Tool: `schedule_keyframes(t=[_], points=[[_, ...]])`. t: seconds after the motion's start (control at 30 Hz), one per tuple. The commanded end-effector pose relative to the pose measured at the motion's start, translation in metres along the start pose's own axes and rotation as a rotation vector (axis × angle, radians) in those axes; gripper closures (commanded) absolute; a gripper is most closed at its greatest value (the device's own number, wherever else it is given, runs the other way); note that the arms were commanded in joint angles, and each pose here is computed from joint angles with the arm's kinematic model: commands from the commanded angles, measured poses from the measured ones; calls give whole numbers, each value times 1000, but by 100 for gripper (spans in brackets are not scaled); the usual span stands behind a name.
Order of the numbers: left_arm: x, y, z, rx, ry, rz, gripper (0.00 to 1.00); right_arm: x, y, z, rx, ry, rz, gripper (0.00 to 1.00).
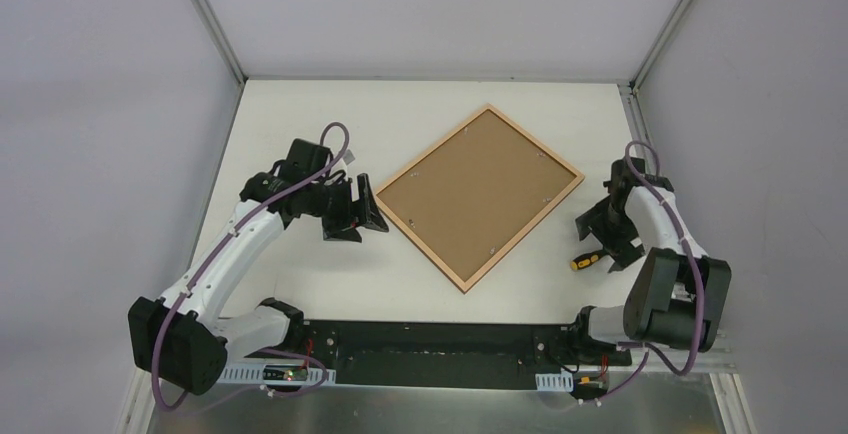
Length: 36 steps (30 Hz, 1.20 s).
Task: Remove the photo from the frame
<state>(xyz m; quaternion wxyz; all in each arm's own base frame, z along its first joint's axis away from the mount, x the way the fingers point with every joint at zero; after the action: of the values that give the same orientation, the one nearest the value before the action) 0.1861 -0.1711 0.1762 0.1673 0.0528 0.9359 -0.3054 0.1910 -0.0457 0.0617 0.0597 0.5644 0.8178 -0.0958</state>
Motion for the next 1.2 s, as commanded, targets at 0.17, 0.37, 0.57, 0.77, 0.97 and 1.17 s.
schedule_keyframes(t=[0.17,0.37,0.57,0.77,0.97,1.17], points=[[-12,-9,2,15,23,28,26,20,65,-79,-341,-90,-114,1],[-15,-19,12,23,66,52,26,60,113,-64,-434,132,-32,11],[3,-54,40,-2,163,228,27,81,124,-35,-407,225,-75,27],[12,-79,69,-43,220,335,28,91,117,-10,-363,251,-96,42],[12,-106,95,-76,226,435,28,95,116,3,-348,256,-123,58],[21,-132,123,-118,222,573,29,95,116,7,-341,259,-148,79]])
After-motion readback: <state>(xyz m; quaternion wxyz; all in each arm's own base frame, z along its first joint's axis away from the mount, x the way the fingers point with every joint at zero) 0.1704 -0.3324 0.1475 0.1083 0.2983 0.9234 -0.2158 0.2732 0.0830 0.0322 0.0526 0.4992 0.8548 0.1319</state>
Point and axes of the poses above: each gripper's point midway between its finger pads, its own z axis out along the fingers, its own y axis along the line the jaws close on, x = y × z, the point moved 1 cm from there along -z, back along the fingers, and after that the axes turned 12 degrees about z, right-handed, at the moved point
